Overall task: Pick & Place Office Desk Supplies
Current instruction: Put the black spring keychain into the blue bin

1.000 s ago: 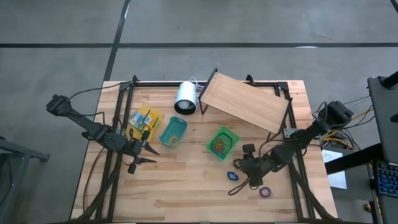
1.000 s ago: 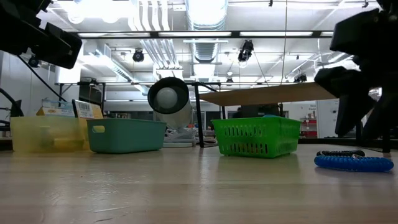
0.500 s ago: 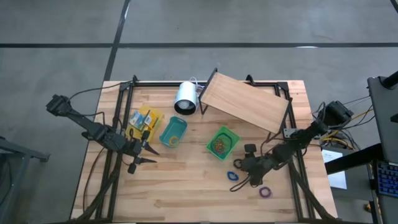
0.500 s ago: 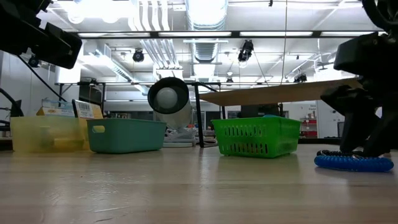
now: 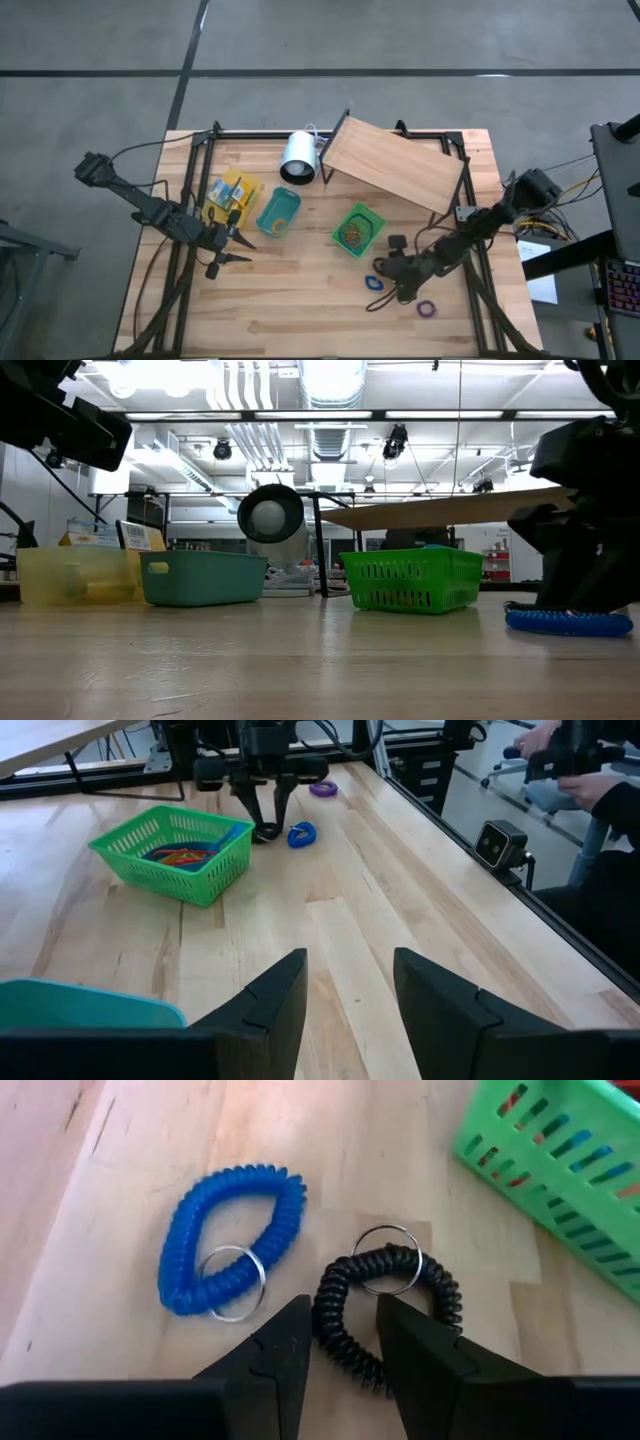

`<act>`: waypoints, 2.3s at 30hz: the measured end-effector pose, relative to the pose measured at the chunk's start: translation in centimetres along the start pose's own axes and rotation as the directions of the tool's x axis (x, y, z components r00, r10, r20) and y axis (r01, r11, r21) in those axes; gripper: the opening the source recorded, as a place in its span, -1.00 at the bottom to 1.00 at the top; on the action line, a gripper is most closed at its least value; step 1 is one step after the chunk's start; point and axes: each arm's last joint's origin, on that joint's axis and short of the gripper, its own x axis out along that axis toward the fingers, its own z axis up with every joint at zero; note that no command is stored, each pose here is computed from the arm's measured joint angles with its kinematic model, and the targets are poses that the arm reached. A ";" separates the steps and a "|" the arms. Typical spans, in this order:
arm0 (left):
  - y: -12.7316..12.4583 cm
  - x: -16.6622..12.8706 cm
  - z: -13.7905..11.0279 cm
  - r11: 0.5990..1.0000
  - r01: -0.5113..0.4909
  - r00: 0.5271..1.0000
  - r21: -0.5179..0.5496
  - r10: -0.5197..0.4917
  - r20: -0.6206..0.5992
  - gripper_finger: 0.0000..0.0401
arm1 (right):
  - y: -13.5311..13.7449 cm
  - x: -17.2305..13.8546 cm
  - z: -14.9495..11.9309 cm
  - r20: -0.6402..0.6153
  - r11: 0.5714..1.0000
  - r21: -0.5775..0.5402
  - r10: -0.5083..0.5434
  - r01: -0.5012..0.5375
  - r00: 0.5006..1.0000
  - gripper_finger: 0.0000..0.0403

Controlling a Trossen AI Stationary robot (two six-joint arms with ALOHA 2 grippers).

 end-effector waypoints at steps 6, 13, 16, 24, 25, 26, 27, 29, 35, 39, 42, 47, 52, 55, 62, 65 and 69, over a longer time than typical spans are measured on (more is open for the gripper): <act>0.0 0.0 0.0 1.000 0.000 1.000 0.000 0.000 -0.001 -0.24 | 0.2 0.0 0.4 0.000 1.000 0.000 0.002 -0.002 1.000 -0.52; 0.0 0.0 0.0 1.000 0.000 1.000 0.000 0.000 -0.002 -0.24 | 0.2 -0.5 1.1 0.021 1.000 -0.004 -0.002 0.002 1.000 -0.79; 0.0 0.0 0.0 1.000 0.000 1.000 0.001 0.000 -0.005 -0.24 | 0.2 -0.4 1.1 0.018 1.000 0.000 -0.007 0.007 1.000 -0.88; 0.0 0.0 -0.1 1.000 0.000 1.000 0.001 0.000 -0.005 -0.24 | 0.4 -0.6 1.8 0.037 1.000 0.007 -0.013 0.013 0.999 -0.92; 0.0 0.0 -0.1 1.000 -0.001 1.000 0.001 0.001 -0.005 -0.24 | 0.5 -0.6 2.0 0.040 1.000 0.007 -0.013 0.012 0.999 -0.93; 0.0 0.0 -0.1 1.000 -0.001 1.000 0.002 0.001 -0.007 -0.24 | 0.5 -0.6 2.2 0.044 1.000 0.009 -0.012 0.012 0.999 -0.93; 0.0 0.0 -0.1 1.000 -0.001 1.000 0.003 0.001 -0.012 -0.24 | 0.6 -0.7 2.3 0.049 1.000 0.012 -0.012 0.012 0.999 -0.93; 0.0 0.0 -0.2 1.000 -0.002 1.000 0.005 0.002 -0.022 -0.24 | 0.7 -0.7 2.8 0.065 1.000 0.018 -0.014 0.013 0.998 -0.93; 0.0 0.0 -0.5 1.000 -0.004 0.999 0.011 0.004 -0.046 -0.24 | 0.9 -1.1 4.3 0.123 0.998 0.031 -0.064 0.061 0.990 -0.93; 0.0 0.0 -0.5 1.000 -0.004 0.999 0.011 0.004 -0.049 -0.24 | 1.2 -1.6 5.7 0.172 0.996 0.052 -0.084 0.076 0.982 -0.94; 0.0 0.0 -0.5 1.000 -0.004 0.999 0.011 0.004 -0.048 -0.24 | 1.6 -2.0 7.0 0.213 0.996 0.045 -0.079 0.071 0.974 -0.94; 0.0 0.0 -0.5 1.000 -0.004 0.999 0.011 0.004 -0.048 -0.24 | 2.2 -3.1 10.0 0.345 0.994 0.025 -0.112 0.111 0.932 -0.94; 0.0 0.0 -0.5 1.000 -0.004 0.999 0.011 0.004 -0.048 -0.24 | 1.8 -3.2 12.4 0.477 0.988 0.071 -0.151 0.134 0.866 -0.94; 0.0 0.0 -0.5 1.000 -0.004 0.999 0.011 0.004 -0.048 -0.24 | 1.1 -2.3 13.7 0.544 0.984 0.109 -0.179 0.143 0.820 -0.94; 0.0 0.0 -0.6 1.000 -0.004 0.998 0.014 0.005 -0.059 -0.24 | -0.9 1.3 16.2 0.627 0.965 0.166 -0.264 0.205 0.733 -0.92; 0.0 0.1 -0.7 1.000 -0.005 0.997 0.017 0.007 -0.075 -0.24 | -1.7 3.0 17.4 0.624 0.954 0.190 -0.300 0.232 0.722 -0.90; 0.1 0.1 -0.9 1.000 -0.007 0.995 0.022 0.009 -0.097 -0.24 | -2.6 5.2 19.4 0.619 0.941 0.227 -0.337 0.249 0.709 -0.89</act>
